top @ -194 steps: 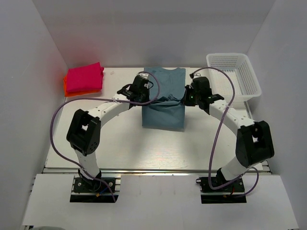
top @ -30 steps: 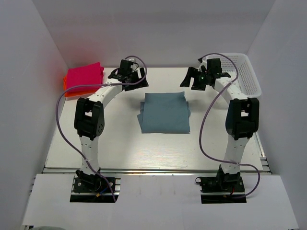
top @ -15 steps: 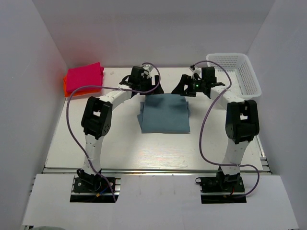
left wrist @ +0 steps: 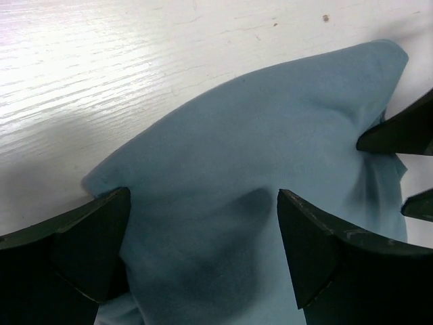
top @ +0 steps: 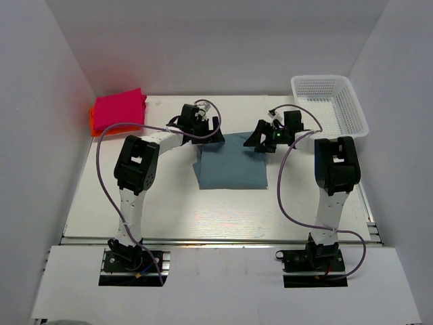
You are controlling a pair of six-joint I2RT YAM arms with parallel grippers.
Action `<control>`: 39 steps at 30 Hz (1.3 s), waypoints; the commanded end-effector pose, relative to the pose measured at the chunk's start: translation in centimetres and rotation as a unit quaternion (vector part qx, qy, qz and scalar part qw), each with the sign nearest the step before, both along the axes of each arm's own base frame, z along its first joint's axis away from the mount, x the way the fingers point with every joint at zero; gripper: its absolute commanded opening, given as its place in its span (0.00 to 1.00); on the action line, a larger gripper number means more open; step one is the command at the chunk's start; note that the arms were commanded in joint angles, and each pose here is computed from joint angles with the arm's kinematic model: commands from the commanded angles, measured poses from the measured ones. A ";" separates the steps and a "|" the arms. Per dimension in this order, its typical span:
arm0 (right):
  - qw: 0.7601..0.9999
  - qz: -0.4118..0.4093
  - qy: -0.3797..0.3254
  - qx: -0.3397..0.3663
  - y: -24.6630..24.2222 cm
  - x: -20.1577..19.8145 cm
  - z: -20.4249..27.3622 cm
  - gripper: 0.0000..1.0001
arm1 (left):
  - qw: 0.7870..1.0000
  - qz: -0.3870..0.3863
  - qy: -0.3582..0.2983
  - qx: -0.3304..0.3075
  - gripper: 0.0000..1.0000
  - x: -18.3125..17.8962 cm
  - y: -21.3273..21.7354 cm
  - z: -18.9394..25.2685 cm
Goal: Fold and stack the t-shirts
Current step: Smooth out wrinkles on the folded tshirt, then put the neatly folded tshirt into the corner of the board with the left arm
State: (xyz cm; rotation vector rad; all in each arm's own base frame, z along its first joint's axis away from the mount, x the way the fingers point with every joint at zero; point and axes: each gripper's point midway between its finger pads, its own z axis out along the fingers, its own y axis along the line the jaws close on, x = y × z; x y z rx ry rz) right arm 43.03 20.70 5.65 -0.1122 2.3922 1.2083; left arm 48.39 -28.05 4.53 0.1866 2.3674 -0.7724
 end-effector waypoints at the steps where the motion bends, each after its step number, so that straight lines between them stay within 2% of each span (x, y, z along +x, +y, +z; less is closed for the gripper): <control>1: 0.999 0.023 -0.044 -0.001 0.4 -0.4 3.1 0.90 | 1.000 -0.014 -0.009 0.017 1.00 0.2 0.1 2.2; 2: 0.998 0.026 -0.057 0.002 0.4 -0.4 4.2 0.90 | 1.000 -0.009 -0.019 0.018 1.00 0.7 0.1 3.4; 3: 0.994 0.026 -0.103 0.008 0.4 -0.7 8.2 0.90 | 0.999 -0.005 -0.048 0.024 1.00 1.4 -0.2 5.8; 5: 0.994 0.018 -0.108 -0.004 -0.2 -1.8 8.3 0.90 | 0.997 -0.005 -0.064 0.041 1.00 1.4 0.5 7.4; 6: 0.991 0.016 -0.130 -0.006 -0.4 -2.3 9.9 0.90 | 0.996 0.006 -0.085 0.040 1.00 1.6 0.9 9.6; 8: 0.989 -0.006 -0.147 -0.021 -1.3 -3.6 10.1 0.90 | 0.995 0.022 -0.080 0.057 1.00 0.8 2.0 10.3; 12: 0.984 -0.061 -0.160 -0.040 -3.0 -6.0 11.0 0.90 | 0.994 0.054 -0.032 0.092 1.00 -2.2 4.5 8.8; 16: 0.984 -0.078 -0.158 -0.034 -3.6 -8.2 10.9 0.90 | 0.992 0.066 0.026 0.105 1.00 -5.6 5.4 6.5; 17: 0.984 -0.081 -0.156 -0.034 -3.7 -8.5 10.9 0.90 | 0.991 0.060 0.050 0.113 1.00 -6.9 5.8 4.6; 24: 0.981 -0.094 -0.161 -0.050 -4.8 -11.2 10.8 0.90 | 0.991 0.030 0.091 0.094 1.00 -8.7 4.0 1.1; 28: 0.984 -0.097 -0.133 -0.069 -5.5 -13.2 9.0 0.90 | 0.988 0.017 0.119 0.100 1.00 -9.4 3.5 -1.6; 32: 0.982 -0.100 -0.135 -0.083 -6.2 -14.8 8.5 0.90 | 0.988 0.001 0.124 0.088 0.89 -9.4 1.9 -3.1; 37: 0.981 -0.104 -0.133 -0.098 -6.8 -16.2 8.1 0.90 | 0.985 -0.009 0.143 0.100 0.50 -10.0 1.1 -4.9; 39: 0.978 -0.114 -0.142 -0.104 -7.3 -16.2 8.4 0.90 | 0.986 -0.014 0.135 0.096 0.41 -9.9 0.6 -4.8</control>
